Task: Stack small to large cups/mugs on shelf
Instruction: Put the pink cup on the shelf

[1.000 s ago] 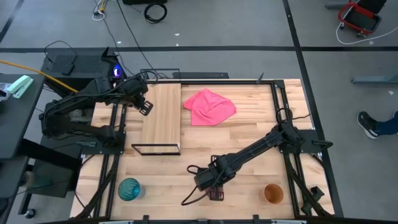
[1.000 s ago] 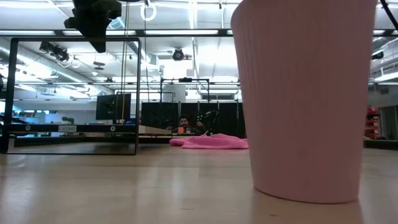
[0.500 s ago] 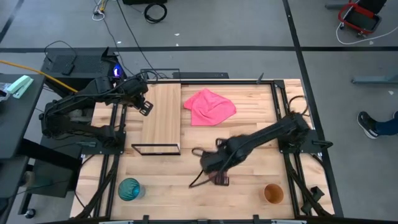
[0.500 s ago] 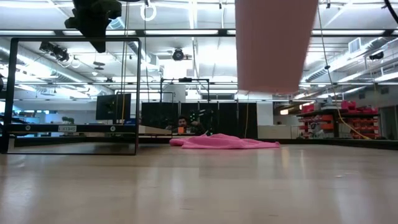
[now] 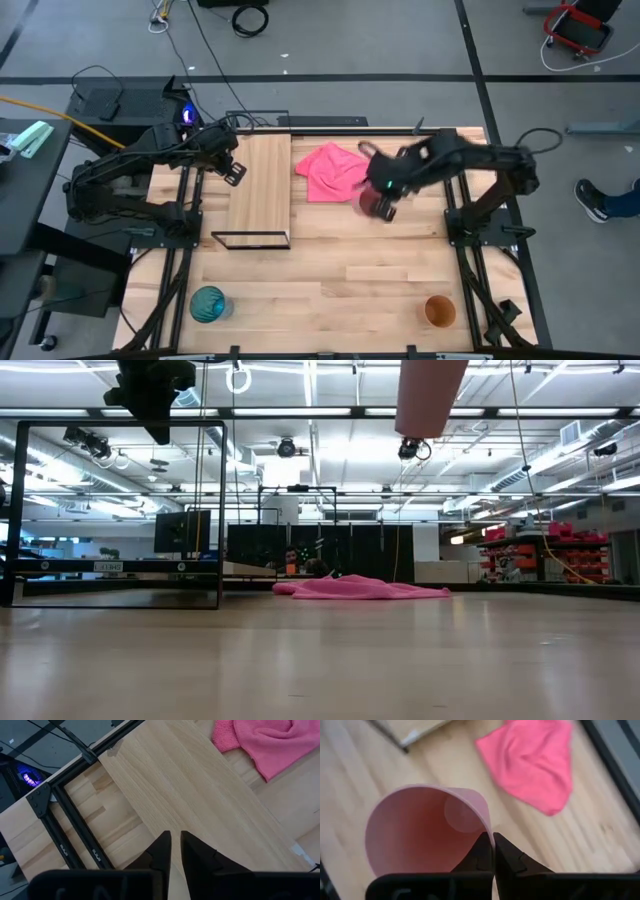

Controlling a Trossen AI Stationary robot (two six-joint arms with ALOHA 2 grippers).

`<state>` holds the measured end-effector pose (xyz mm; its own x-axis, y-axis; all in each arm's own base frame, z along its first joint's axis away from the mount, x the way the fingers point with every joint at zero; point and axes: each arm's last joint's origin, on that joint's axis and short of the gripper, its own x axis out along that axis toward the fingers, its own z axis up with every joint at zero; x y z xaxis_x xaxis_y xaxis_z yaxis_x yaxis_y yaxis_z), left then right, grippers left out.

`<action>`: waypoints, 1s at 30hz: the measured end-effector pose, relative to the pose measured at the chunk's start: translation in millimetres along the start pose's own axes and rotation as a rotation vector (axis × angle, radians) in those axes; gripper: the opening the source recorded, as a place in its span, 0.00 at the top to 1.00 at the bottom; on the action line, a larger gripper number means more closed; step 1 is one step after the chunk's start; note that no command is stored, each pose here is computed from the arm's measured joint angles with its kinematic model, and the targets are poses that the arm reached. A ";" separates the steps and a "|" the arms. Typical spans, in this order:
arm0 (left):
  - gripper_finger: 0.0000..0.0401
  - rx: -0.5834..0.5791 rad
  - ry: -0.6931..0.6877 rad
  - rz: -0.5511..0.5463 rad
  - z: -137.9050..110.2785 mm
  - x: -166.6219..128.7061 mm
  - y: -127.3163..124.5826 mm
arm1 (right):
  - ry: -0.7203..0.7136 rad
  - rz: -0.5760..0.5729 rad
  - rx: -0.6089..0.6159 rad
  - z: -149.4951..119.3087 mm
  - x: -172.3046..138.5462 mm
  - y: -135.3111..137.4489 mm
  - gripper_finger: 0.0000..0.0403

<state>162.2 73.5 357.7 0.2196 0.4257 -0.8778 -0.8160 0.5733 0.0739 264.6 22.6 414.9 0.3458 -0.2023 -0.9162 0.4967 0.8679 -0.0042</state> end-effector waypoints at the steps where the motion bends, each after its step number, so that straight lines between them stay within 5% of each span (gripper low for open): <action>1: 0.88 0.000 0.000 0.000 0.0 0.0 0.0 | -0.011 -0.003 0.006 1.4 -2.9 -7.7 1.00; 9: 0.88 -0.013 0.000 0.001 0.1 0.1 0.1 | -0.021 -0.061 -0.001 22.3 3.9 -51.4 1.00; 15: 0.89 -0.083 0.001 0.011 1.8 1.2 3.7 | -0.083 0.038 -0.054 63.1 39.7 -60.3 1.00; 21: 0.89 -0.098 0.002 0.019 2.8 2.0 6.1 | -0.059 0.149 -0.122 97.1 98.9 -51.1 1.00; 30: 0.84 -0.097 0.016 -0.004 2.4 2.1 5.4 | 0.097 0.201 -0.275 101.9 169.1 -15.7 1.00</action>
<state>159.6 79.2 357.4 0.2149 0.4114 -0.8858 -0.8634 0.5039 0.0246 396.4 -71.4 300.9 0.3309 0.0175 -0.9435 0.1893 0.9783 0.0845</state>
